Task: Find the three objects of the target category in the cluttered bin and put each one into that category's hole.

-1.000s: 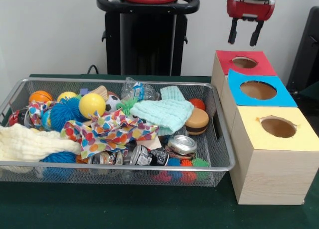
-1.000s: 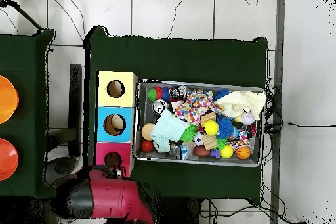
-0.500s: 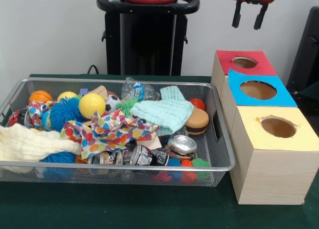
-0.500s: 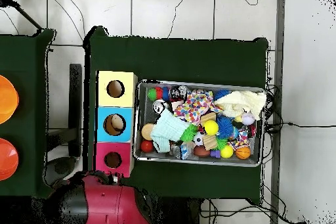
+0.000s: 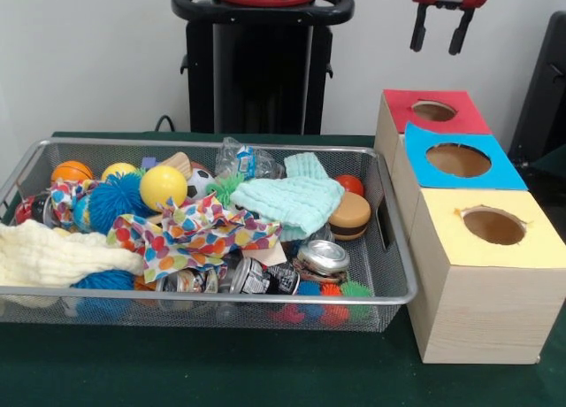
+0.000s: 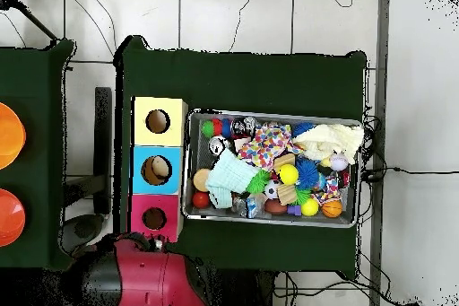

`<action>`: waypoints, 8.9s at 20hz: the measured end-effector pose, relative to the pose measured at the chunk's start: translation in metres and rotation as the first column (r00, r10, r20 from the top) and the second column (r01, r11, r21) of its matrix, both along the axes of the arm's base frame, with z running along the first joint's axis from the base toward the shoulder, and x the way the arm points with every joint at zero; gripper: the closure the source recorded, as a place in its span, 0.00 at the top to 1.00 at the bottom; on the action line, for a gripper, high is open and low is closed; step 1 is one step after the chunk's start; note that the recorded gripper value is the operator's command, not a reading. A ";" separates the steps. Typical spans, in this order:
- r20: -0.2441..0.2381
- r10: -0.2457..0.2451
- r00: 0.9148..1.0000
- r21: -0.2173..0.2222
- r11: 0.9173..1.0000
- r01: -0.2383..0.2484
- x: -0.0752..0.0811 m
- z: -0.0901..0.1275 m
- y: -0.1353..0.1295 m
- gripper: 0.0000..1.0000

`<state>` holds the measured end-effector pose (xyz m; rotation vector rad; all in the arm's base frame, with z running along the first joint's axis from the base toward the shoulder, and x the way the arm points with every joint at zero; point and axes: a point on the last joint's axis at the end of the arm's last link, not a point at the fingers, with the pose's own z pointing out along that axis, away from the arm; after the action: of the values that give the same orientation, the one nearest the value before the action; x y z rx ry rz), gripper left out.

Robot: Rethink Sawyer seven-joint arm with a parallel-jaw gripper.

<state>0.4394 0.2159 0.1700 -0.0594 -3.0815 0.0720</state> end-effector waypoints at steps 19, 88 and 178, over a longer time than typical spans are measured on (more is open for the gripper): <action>0.024 -0.125 0.992 -0.002 0.992 0.125 0.039 0.003 -0.064 1.00; -0.048 -0.106 0.993 0.000 0.994 0.106 0.107 0.000 -0.069 1.00; -0.108 -0.118 0.987 0.146 0.980 0.133 0.151 -0.083 -0.209 1.00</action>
<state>0.5907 0.0069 0.0873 -0.2361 -2.9645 -0.1621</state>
